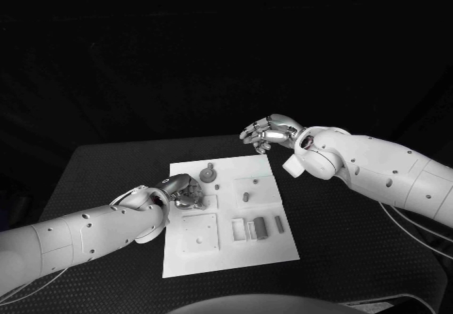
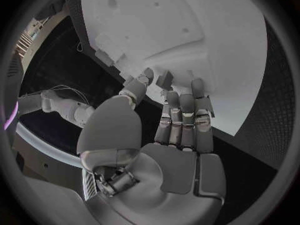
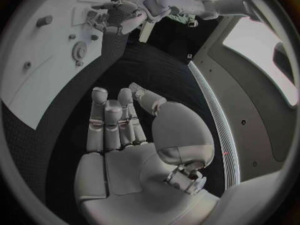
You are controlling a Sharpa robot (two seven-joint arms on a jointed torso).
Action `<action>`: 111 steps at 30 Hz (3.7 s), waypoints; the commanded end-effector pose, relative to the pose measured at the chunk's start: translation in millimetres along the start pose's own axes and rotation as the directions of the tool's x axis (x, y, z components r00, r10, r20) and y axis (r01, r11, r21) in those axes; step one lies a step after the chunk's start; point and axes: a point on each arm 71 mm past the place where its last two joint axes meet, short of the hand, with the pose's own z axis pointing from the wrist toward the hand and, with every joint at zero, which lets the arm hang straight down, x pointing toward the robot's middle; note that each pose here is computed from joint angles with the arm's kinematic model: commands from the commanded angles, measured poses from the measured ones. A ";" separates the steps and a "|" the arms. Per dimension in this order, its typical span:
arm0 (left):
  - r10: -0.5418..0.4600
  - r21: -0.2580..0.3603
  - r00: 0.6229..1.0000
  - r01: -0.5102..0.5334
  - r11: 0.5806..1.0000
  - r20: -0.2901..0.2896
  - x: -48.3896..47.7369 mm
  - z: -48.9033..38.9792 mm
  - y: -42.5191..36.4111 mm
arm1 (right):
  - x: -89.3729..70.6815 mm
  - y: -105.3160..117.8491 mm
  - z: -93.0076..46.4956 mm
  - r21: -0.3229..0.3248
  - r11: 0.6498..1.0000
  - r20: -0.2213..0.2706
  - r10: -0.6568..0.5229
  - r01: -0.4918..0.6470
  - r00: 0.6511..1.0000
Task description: Assemble the parts on the task board
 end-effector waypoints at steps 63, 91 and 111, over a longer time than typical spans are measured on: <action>-0.026 -0.072 0.985 0.014 0.997 -0.169 -32.5 1.3 1.1 | 0.3 -0.9 0.2 -0.003 1.000 -0.017 -0.002 0.002 1.000; -0.002 -0.020 0.983 -0.002 1.000 -0.184 -28.8 8.2 -7.5 | 1.1 -0.5 1.0 -0.003 1.000 -0.018 -0.001 0.001 1.000; 0.037 -0.037 0.978 -0.046 0.998 -0.207 -26.1 11.9 -7.3 | 0.6 -0.8 0.8 -0.003 1.000 -0.017 -0.001 0.001 1.000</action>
